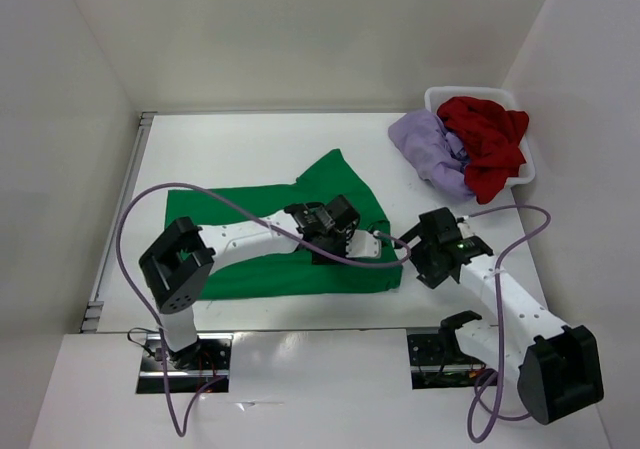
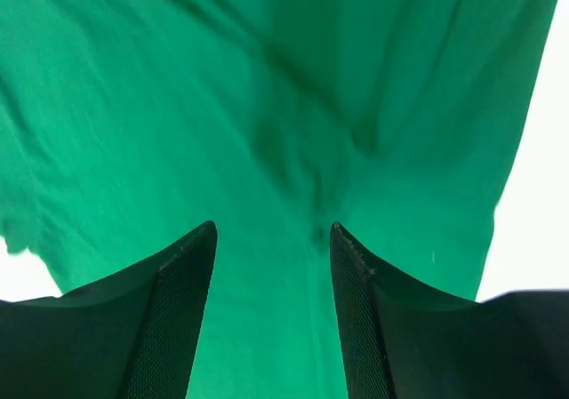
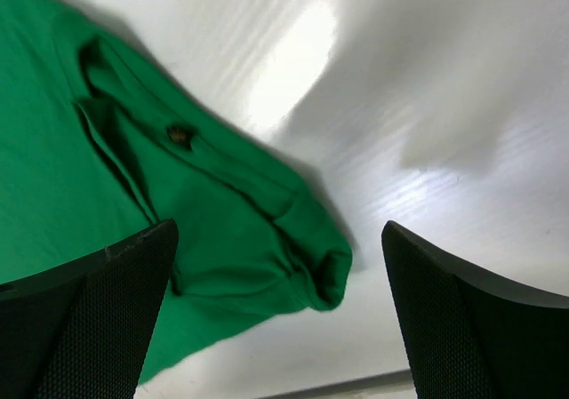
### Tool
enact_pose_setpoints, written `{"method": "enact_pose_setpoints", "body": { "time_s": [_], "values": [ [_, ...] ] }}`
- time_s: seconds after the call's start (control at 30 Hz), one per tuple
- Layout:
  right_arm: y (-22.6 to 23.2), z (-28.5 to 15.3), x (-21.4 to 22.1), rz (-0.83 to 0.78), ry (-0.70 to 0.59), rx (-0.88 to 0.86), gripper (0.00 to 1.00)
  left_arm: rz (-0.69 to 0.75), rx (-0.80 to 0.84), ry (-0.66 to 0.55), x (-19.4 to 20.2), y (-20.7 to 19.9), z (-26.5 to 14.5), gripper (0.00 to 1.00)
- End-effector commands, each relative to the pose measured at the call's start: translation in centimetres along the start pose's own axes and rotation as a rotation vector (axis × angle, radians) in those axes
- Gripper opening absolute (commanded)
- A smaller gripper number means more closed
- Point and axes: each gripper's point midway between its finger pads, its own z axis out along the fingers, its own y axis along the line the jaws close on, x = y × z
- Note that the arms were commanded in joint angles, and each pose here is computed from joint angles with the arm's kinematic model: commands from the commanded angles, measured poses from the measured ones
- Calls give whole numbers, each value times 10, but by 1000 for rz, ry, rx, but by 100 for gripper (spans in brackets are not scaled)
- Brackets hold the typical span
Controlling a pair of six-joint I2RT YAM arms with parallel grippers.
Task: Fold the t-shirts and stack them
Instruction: Fold the flattened tshirt in 1/3 of the way
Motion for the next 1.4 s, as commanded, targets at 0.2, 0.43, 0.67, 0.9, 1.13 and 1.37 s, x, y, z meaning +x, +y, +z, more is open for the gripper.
{"method": "enact_pose_setpoints", "body": {
  "time_s": [0.2, 0.43, 0.67, 0.9, 1.13, 1.37],
  "values": [
    [15, -2, -36, 49, -97, -71, 100, 35, 169, -156, -40, -32, 9, 54],
    [9, 1, -45, 75, -123, -55, 100, 12, 222, -122, -25, -49, 22, 49],
    [13, -4, -48, 78, -137, -83, 100, 3, 195, -102, -18, -48, 30, 40],
    [15, -6, -47, 80, -137, -95, 100, -39, 214, -108, -20, -53, 40, 29],
    [13, -6, -45, 80, -136, -95, 100, -48, 193, -103, -20, -49, 37, 20],
    [15, -10, -47, 83, -146, -115, 100, -46, 125, -80, -14, -38, 35, 6]
  ]
}}
